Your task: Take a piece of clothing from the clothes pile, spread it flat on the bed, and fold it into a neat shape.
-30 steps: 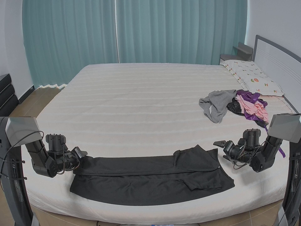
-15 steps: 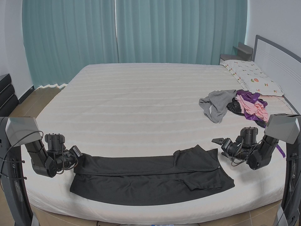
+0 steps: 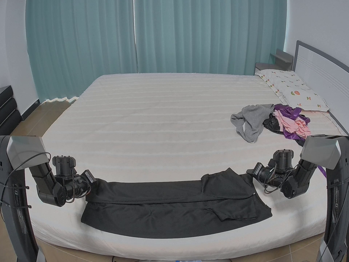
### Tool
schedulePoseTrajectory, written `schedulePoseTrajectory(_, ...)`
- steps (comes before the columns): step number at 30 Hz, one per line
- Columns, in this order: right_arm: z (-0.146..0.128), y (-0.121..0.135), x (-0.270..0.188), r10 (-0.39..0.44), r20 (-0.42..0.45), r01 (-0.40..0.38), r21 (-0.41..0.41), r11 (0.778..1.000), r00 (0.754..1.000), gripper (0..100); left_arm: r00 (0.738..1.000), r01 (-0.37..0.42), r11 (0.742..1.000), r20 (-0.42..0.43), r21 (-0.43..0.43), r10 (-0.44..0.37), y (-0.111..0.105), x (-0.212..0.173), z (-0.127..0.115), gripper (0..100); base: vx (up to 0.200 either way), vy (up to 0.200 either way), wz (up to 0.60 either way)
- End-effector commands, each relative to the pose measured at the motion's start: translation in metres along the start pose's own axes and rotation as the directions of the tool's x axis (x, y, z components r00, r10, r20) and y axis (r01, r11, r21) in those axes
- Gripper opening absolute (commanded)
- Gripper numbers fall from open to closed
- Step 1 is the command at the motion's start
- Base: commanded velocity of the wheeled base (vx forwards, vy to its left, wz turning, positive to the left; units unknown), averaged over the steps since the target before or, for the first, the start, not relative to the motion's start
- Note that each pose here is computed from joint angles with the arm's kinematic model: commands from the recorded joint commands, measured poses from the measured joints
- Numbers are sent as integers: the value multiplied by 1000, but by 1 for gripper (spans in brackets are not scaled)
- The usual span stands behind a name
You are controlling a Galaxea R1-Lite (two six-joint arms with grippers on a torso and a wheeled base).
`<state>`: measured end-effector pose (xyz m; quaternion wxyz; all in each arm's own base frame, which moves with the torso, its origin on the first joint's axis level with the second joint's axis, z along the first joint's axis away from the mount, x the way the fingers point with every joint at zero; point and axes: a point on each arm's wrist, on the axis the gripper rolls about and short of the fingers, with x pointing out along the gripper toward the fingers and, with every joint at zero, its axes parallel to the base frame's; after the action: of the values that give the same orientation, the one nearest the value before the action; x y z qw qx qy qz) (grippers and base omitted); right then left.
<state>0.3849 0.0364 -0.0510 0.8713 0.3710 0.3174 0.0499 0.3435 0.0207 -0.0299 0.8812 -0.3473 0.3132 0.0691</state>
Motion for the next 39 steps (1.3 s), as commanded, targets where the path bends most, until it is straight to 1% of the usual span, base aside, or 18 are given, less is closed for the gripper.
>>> schedulePoseTrajectory(1,3,-4,0,-5,8,5,8,1000,1000,0,1000,-1,1000,1,-2,1,1,0,0,0,0,0,0)
schedulePoseTrajectory(7,10,-9,-2,-9,30,9,17,1000,1000,0,1000,-2,1000,0,-2,2,1,0,0,0,0,0,0)
schedulePoseTrajectory(18,10,-9,-2,-7,32,7,19,1000,999,0,1000,-2,1000,0,-11,2,1,0,0,0,0,0,0)
schedulePoseTrajectory(19,9,-9,-2,-8,31,8,19,1000,999,0,1000,-3,1000,-1,-17,3,1,0,0,100,0,0,0)
schedulePoseTrajectory(21,9,-9,-2,-8,31,8,19,1000,999,0,1000,-2,1000,0,-22,2,1,0,0,100,0,0,0)
schedulePoseTrajectory(22,10,-9,-4,-6,33,5,24,1000,999,100,1000,-1,1000,1,-25,1,0,0,0,100,0,0,0)
schedulePoseTrajectory(27,11,-5,-13,11,44,-13,54,998,999,100,1000,0,999,7,-37,0,0,-2,2,100,0,0,0)
schedulePoseTrajectory(28,12,-3,-22,19,57,-24,81,996,998,100,1000,-3,998,8,-55,3,1,-7,3,100,0,0,0)
schedulePoseTrajectory(33,6,0,-54,49,52,-56,126,991,997,100,1000,16,996,25,-87,-14,-5,-42,8,100,0,0,0)
schedulePoseTrajectory(35,4,1,-66,68,53,-75,141,987,996,100,1000,12,996,18,-89,-10,-5,-54,4,100,0,0,0)
schedulePoseTrajectory(38,-3,3,-79,73,46,-79,145,986,996,100,1000,-10,994,-24,-108,8,-1,-64,-8,100,0,0,0)
schedulePoseTrajectory(39,-3,3,-79,73,46,-79,145,986,996,100,1000,-10,994,-24,-108,8,-1,-64,-8,100,0,0,0)
